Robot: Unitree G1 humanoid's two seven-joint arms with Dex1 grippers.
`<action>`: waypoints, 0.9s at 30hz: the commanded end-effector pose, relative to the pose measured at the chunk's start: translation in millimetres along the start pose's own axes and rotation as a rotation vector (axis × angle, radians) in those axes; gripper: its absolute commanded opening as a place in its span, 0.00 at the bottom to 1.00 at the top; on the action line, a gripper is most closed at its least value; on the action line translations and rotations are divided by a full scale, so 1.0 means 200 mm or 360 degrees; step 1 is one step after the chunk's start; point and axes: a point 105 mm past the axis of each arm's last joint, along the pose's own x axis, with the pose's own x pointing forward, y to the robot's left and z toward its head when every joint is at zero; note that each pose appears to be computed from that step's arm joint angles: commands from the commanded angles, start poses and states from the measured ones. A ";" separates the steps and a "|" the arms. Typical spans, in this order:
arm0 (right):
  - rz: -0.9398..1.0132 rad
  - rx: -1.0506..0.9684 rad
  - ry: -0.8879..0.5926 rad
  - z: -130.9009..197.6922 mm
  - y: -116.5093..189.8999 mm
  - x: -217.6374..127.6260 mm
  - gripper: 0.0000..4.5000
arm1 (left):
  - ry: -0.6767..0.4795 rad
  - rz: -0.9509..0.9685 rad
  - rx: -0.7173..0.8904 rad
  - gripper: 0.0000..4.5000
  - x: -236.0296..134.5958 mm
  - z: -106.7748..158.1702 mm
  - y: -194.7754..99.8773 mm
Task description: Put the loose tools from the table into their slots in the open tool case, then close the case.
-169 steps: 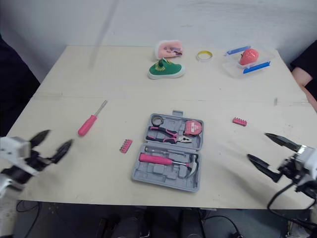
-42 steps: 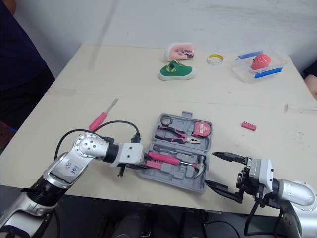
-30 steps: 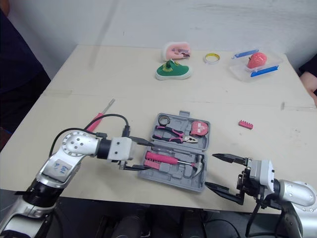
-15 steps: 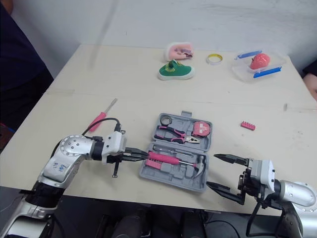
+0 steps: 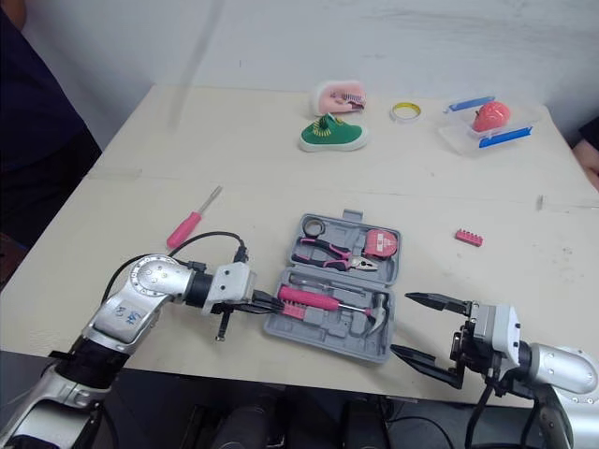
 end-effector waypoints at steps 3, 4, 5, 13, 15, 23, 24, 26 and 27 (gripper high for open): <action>-0.0029 -0.0063 -0.0038 0.04 -0.01 -0.01 1.00 | 0.0316 -0.0103 -0.0175 0.01 0.05 -0.19 -0.09; -0.0031 -0.0064 -0.0038 0.04 -0.01 -0.01 1.00 | 0.0333 -0.0106 -0.0187 0.01 0.05 -0.20 -0.09; -0.0031 -0.0064 -0.0039 0.04 -0.01 -0.01 1.00 | 0.0342 -0.0101 -0.0197 0.01 0.05 -0.20 -0.09; -0.0279 -0.0138 0.0022 0.03 -0.11 -0.15 1.00 | -0.0212 0.0167 0.0000 0.01 -0.09 -0.02 0.04; -0.0402 -0.0193 0.0072 0.01 -0.16 -0.23 1.00 | -0.0374 0.0347 -0.0027 0.06 -0.20 0.01 0.10; -0.0973 -0.0163 0.0267 -0.12 -0.23 -0.67 1.00 | -0.0410 0.0984 -0.0276 0.74 -0.70 -0.23 0.09; -0.1043 -0.0157 0.0306 -0.14 -0.22 -0.72 1.00 | -0.0367 0.1026 -0.0291 0.82 -0.76 -0.27 0.05; -0.1189 -0.0156 0.0370 -0.17 -0.21 -0.83 1.00 | -0.0270 0.1162 -0.0380 0.99 -0.88 -0.37 -0.02; -0.1262 -0.0146 0.0389 -0.19 -0.20 -0.87 1.00 | -0.0230 0.1261 -0.0427 0.99 -0.94 -0.42 -0.05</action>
